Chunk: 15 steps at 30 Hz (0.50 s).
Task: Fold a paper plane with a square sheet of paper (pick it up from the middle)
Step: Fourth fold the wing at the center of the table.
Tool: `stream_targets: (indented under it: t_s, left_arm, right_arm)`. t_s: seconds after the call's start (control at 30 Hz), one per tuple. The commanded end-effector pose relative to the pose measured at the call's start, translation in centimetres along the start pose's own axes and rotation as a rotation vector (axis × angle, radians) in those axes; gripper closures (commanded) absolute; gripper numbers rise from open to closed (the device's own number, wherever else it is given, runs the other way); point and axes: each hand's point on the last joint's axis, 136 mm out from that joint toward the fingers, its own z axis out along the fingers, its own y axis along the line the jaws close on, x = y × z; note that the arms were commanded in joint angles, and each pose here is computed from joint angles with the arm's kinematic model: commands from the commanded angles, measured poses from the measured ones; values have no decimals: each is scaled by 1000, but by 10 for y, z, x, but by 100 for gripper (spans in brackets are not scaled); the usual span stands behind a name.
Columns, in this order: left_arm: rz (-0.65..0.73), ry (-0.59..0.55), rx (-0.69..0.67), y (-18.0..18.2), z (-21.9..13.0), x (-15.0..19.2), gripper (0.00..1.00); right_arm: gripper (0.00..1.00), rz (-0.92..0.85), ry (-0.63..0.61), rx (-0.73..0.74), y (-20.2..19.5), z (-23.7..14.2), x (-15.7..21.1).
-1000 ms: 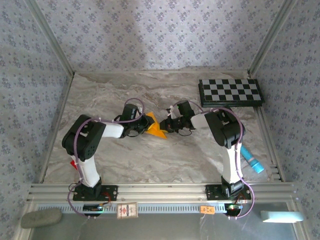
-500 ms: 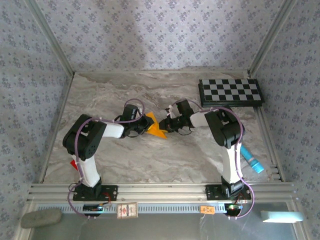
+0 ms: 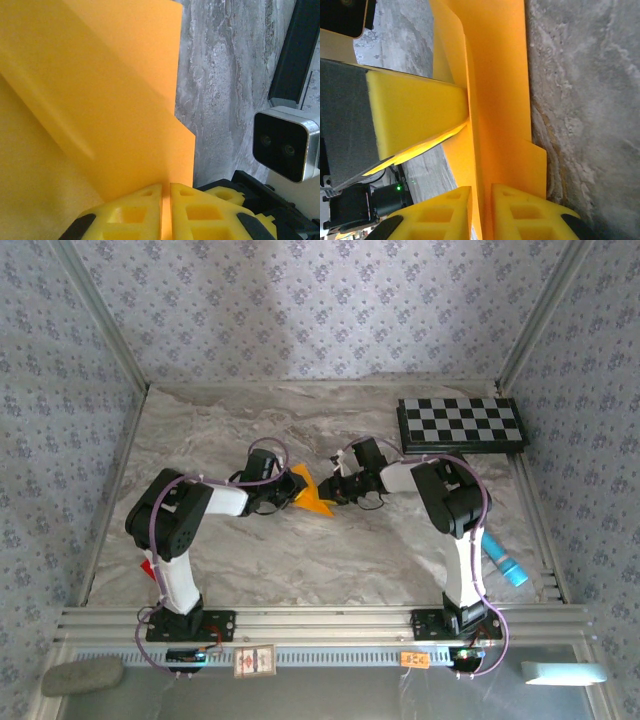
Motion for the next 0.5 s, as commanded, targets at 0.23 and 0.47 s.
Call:
stream_targets:
  t_s: [0.23, 0.47]
  left_arm:
    - [-11, 4, -24, 7, 1, 3, 88]
    - [-9, 4, -23, 6, 1, 2, 88]
  right_arm:
    - [78, 23, 8, 65, -2, -15, 6]
    - [76, 8, 35, 66, 2, -18, 15]
